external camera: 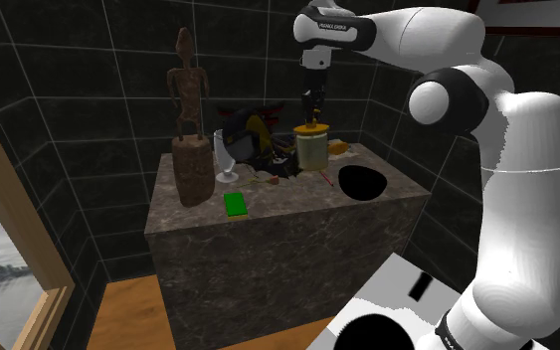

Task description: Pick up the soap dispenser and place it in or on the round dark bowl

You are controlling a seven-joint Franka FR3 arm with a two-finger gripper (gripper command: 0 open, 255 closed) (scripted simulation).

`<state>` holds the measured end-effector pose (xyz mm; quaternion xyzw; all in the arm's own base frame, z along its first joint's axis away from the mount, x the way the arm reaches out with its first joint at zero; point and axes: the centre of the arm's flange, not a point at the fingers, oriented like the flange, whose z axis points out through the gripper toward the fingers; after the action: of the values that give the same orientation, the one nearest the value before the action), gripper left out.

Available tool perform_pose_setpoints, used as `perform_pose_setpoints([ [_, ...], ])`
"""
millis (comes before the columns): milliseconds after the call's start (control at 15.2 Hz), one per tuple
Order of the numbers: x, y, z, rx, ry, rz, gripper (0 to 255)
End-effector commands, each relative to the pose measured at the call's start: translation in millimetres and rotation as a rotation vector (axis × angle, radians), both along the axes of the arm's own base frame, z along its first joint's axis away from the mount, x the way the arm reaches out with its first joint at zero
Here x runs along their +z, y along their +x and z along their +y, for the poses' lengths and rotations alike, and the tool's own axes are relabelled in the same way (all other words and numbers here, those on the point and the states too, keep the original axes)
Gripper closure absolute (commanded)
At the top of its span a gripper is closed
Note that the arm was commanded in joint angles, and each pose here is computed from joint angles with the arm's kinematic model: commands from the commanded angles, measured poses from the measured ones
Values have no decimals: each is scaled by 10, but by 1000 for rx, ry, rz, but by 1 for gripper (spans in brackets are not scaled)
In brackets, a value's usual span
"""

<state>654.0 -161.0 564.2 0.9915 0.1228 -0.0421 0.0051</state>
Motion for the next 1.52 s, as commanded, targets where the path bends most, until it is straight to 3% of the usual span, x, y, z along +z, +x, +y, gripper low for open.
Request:
perform_pose_setpoints([
  [0, 113, 0, -1, 0, -1, -2, 255],
  [1452, 954, -1555, -2123, 0, -1, -2, 255],
])
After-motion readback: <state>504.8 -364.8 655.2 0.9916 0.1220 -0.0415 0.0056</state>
